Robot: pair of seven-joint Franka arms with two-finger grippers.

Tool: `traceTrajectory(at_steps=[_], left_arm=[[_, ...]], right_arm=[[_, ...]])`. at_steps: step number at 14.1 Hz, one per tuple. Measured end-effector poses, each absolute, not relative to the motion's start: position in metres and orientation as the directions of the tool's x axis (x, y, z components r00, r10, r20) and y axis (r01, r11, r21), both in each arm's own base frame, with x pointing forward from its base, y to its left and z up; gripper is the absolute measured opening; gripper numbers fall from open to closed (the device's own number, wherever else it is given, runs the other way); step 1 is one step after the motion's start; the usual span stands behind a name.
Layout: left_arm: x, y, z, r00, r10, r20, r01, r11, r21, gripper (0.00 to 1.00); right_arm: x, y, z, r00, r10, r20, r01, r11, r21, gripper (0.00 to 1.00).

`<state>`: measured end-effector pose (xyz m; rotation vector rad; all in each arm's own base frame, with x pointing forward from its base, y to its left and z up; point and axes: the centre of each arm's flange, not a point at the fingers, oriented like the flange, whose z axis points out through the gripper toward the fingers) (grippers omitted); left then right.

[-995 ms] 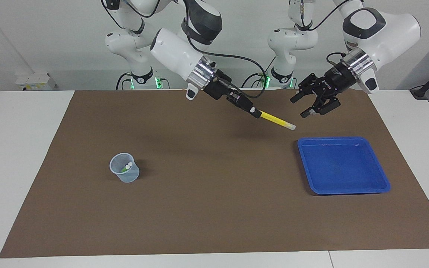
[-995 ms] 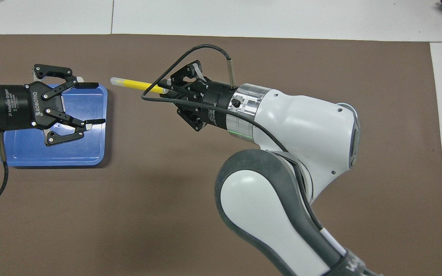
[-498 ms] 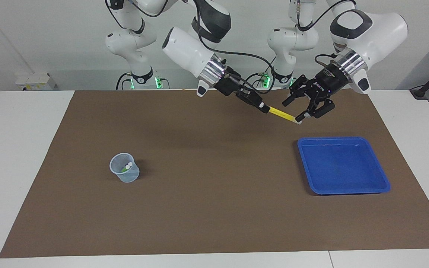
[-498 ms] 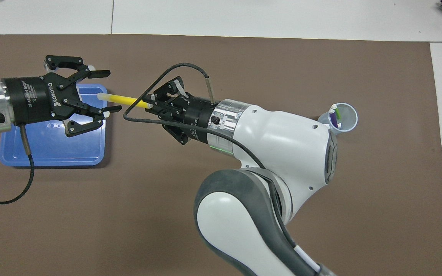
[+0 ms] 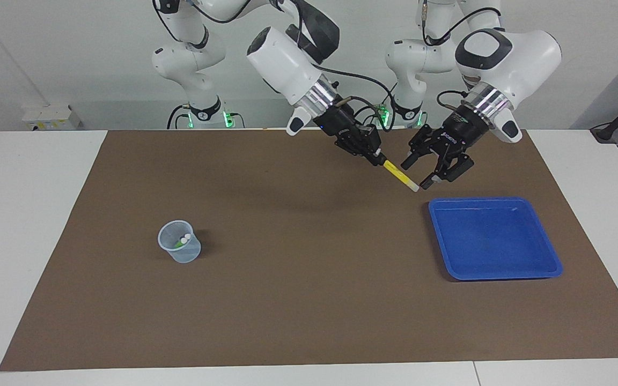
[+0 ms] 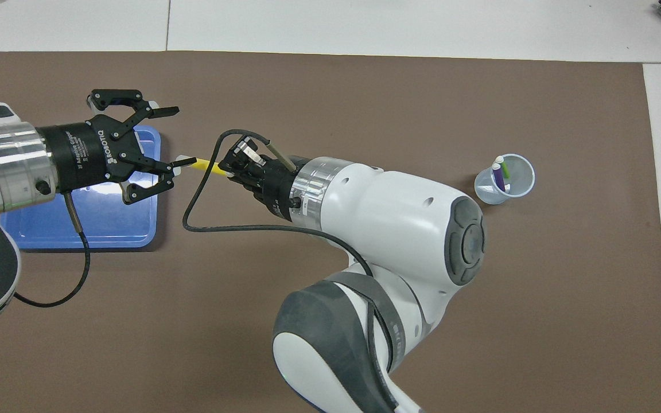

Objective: Right arm passes pens to left for tray arrangement
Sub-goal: 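Close the left gripper on the yellow pen held by the right gripper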

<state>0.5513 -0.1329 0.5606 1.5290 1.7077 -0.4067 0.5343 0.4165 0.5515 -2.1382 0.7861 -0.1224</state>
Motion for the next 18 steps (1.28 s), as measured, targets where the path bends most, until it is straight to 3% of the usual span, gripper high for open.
traceTrajectory(at_steps=[3,8,12,16,18], left_arm=[[0.549,-0.13,0.559,0.079,0.7,-0.71,0.944,0.175,0.278,0.76],[0.541,-0.128,0.54,0.275,0.771,-0.575,0.916,-0.027,0.401,0.65],[0.537,-0.151,0.537,0.311,0.781,-0.542,0.89,-0.039,0.454,0.66],[0.534,-0.163,0.537,0.269,0.734,-0.624,0.905,0.029,0.424,0.65],[0.534,-0.161,0.536,0.263,0.734,-0.627,0.906,0.036,0.422,0.54]], right_arm=[[0.535,0.416,0.551,0.831,-0.544,-0.115,-0.434,-0.506,-0.745,0.19],[0.542,0.407,0.559,0.866,-0.501,-0.017,-0.352,-0.584,-0.732,0.19],[0.538,0.41,0.569,0.877,-0.48,-0.018,-0.341,-0.597,-0.726,0.19],[0.531,0.419,0.569,0.879,-0.475,-0.031,-0.346,-0.594,-0.726,0.19],[0.531,0.419,0.57,0.879,-0.476,-0.032,-0.347,-0.592,-0.727,0.19]])
